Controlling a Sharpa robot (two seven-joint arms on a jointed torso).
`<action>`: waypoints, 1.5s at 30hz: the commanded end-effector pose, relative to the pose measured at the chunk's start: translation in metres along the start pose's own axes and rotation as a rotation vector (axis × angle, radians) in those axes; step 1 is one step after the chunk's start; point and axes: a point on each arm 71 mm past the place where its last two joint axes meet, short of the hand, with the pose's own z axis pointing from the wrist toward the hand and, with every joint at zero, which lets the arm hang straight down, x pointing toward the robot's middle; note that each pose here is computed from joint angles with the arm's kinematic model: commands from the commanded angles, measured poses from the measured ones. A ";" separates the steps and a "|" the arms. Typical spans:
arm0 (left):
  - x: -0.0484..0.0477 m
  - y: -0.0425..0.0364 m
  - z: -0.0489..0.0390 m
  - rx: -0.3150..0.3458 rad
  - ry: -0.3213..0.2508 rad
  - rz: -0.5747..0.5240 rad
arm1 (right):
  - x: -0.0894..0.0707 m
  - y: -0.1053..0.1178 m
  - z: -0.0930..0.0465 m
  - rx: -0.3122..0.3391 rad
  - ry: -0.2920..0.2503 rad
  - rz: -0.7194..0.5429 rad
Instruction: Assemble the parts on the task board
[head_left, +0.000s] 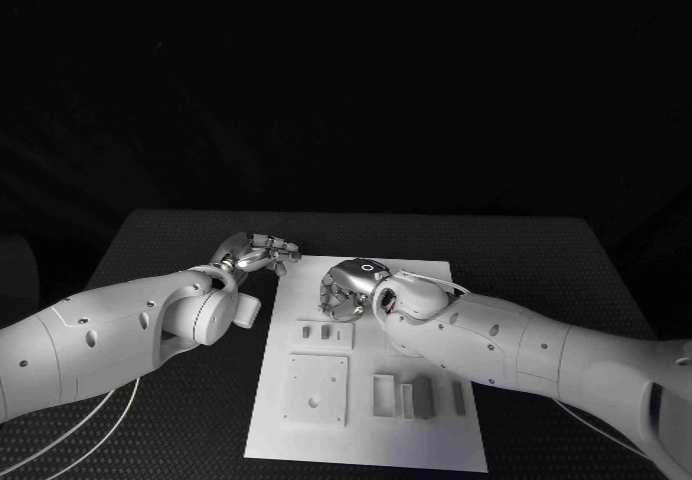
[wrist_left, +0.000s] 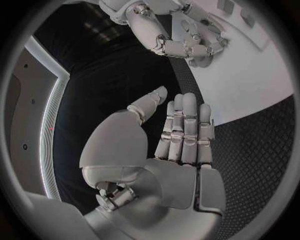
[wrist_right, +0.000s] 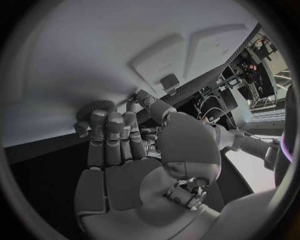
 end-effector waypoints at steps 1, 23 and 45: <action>-0.0002 -0.0017 -0.0001 0.008 -0.003 -0.004 | 0.017 -0.004 -0.005 0.034 0.071 -0.015; -0.0018 -0.0022 -0.0008 0.003 -0.002 -0.003 | 0.017 0.002 -0.008 0.043 0.038 -0.151; 0.0001 -0.0005 -0.0017 -0.023 0.055 0.022 | 0.013 -0.004 -0.016 0.102 0.001 -0.124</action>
